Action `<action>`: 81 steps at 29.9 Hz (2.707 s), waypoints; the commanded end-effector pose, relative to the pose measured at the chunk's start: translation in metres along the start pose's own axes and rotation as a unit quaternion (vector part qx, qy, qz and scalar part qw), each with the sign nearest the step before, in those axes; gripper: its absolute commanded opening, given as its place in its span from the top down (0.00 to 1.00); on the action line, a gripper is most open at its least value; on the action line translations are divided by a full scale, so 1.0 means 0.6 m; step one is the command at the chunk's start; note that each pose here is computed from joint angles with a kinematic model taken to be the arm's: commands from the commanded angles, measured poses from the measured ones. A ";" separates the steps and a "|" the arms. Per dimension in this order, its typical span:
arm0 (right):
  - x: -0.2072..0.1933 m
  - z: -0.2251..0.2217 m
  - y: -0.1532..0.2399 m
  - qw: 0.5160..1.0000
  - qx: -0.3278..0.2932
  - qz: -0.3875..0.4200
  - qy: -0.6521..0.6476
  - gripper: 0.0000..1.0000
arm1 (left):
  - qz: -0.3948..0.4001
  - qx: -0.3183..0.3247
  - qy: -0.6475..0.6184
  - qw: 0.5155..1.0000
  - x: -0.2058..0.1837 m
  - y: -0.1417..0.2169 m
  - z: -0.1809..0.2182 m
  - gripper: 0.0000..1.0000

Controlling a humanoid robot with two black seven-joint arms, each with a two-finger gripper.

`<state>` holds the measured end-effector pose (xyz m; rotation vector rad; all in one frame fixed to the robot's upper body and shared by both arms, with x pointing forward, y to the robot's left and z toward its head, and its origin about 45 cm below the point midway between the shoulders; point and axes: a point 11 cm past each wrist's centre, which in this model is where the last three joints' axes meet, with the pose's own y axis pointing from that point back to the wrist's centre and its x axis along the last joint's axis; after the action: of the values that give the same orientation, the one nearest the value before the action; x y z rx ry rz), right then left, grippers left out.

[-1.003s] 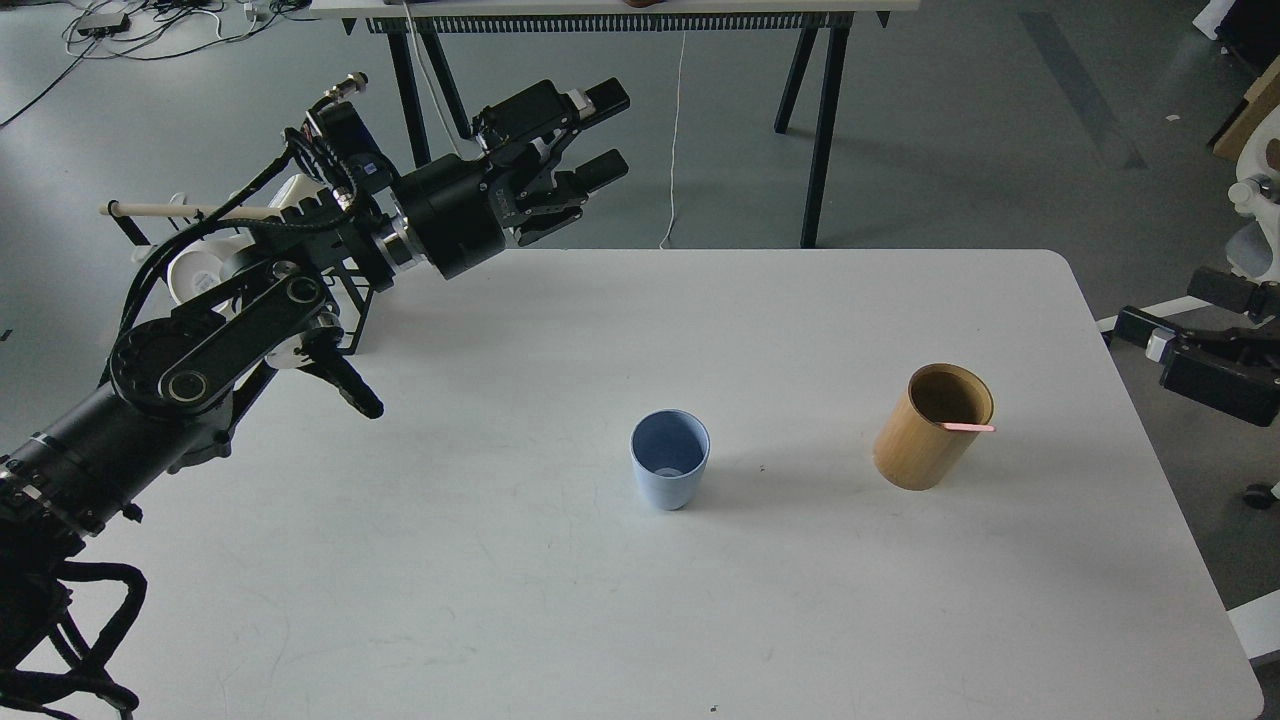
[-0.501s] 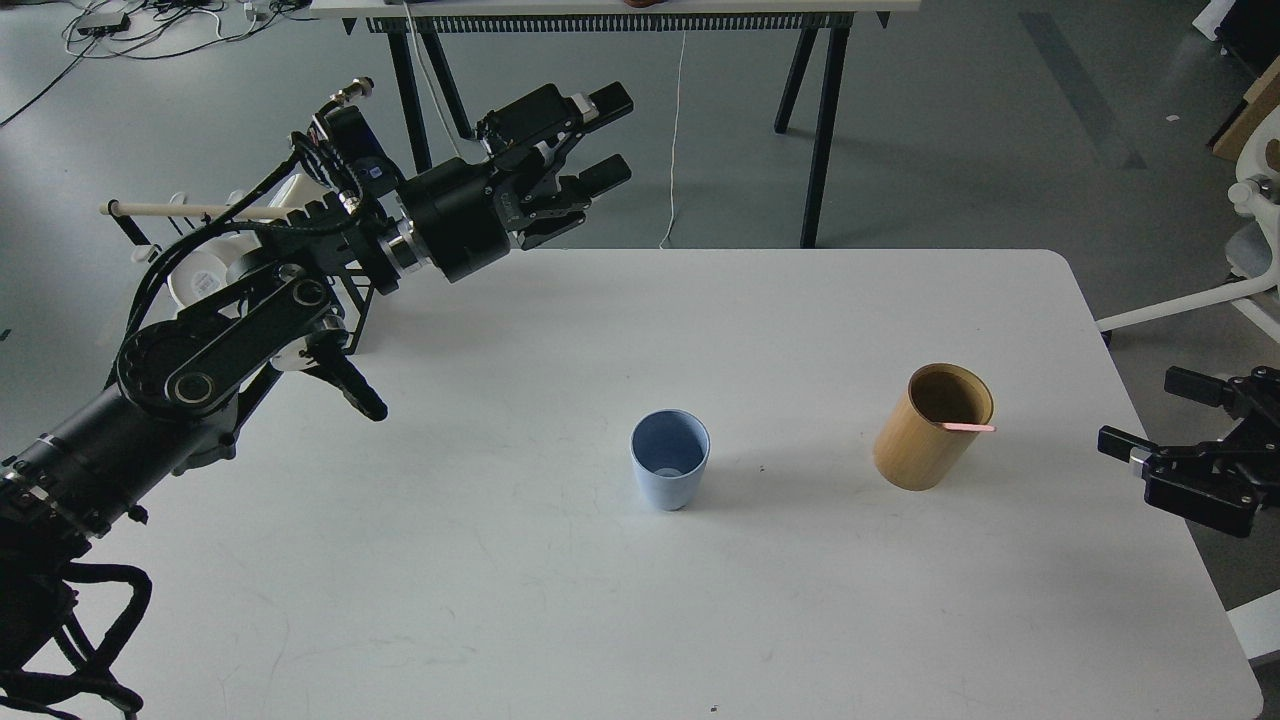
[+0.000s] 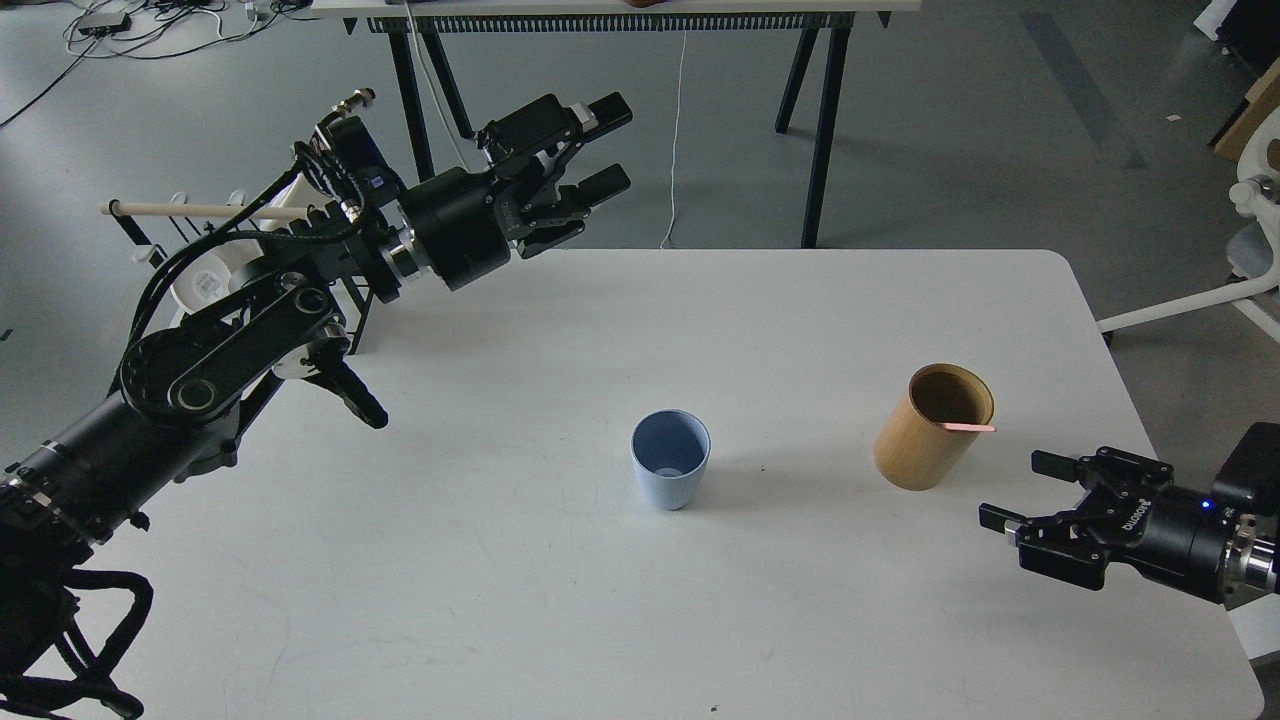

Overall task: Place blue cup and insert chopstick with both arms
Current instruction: 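Bring the right gripper to the pink stick in the tan holder, then close the right gripper on the pink stick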

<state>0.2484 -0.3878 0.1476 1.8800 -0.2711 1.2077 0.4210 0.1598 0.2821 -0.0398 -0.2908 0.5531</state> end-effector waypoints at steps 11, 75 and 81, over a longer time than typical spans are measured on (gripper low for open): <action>0.026 -0.035 -0.018 0.999 0.026 0.031 -0.028 0.12 | 0.003 0.006 0.005 1.000 -0.002 0.007 -0.010 0.05; 0.086 0.003 0.014 0.997 -0.016 0.069 -0.024 0.60 | 0.006 0.020 0.013 1.000 -0.006 0.019 -0.030 0.05; 0.083 0.003 0.015 0.997 -0.016 0.067 -0.024 0.60 | 0.006 0.021 0.014 1.000 -0.007 0.020 -0.031 0.05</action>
<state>0.2706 -0.3813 0.1943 1.8896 -0.4501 1.2427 0.4168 0.1681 0.2620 -0.0088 -0.2534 0.5695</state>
